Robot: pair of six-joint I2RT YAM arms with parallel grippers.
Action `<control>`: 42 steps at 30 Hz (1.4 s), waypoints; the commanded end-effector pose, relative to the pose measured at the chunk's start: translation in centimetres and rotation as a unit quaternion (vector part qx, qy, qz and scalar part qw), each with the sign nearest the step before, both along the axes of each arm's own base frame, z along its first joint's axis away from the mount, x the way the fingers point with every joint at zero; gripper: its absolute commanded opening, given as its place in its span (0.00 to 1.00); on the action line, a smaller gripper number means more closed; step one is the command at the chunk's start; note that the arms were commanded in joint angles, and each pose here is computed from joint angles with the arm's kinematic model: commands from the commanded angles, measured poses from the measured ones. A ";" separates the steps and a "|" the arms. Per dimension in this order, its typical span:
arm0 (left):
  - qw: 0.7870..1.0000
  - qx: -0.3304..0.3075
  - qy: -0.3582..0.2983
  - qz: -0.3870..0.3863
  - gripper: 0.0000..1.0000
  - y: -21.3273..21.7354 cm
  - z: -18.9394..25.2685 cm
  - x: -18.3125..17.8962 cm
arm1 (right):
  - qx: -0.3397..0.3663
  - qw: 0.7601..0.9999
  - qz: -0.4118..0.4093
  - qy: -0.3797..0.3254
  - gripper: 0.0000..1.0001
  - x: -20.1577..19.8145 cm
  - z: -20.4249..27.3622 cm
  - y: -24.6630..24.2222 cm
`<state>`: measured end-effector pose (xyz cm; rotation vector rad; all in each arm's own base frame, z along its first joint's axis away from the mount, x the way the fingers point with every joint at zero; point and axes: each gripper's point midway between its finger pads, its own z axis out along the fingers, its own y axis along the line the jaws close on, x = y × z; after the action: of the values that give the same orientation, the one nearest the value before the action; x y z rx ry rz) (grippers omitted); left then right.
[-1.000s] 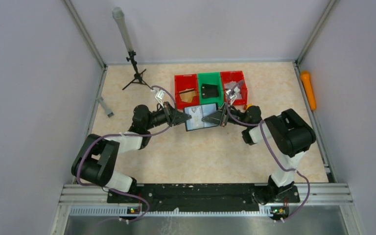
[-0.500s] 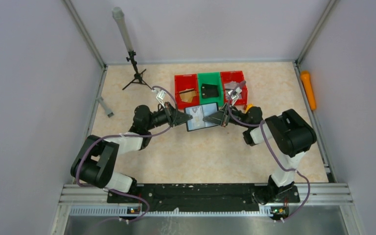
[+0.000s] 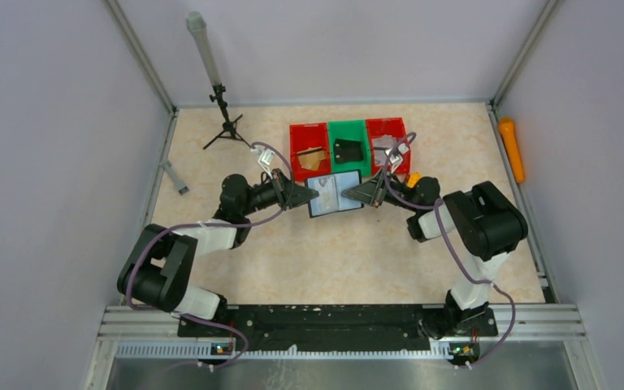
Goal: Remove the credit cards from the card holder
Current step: Remove the credit card from the card holder.
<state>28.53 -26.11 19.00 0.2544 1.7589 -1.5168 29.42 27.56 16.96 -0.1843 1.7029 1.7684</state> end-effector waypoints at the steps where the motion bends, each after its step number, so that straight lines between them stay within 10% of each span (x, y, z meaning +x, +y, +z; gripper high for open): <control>1: 0.998 -0.031 -0.047 -0.023 0.00 -0.2 2.4 -0.5 | 0.042 0.994 0.013 -0.100 0.19 -0.9 3.9 -0.1; 42: 0.996 -0.030 -0.046 -0.065 0.00 -1.8 2.4 -1.2 | 0.039 0.991 0.050 -0.121 0.11 -2.3 4.6 1.6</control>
<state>27.59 -27.00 19.64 0.3119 1.7233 -1.6208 27.89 28.92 17.37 -0.2626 1.7087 1.8250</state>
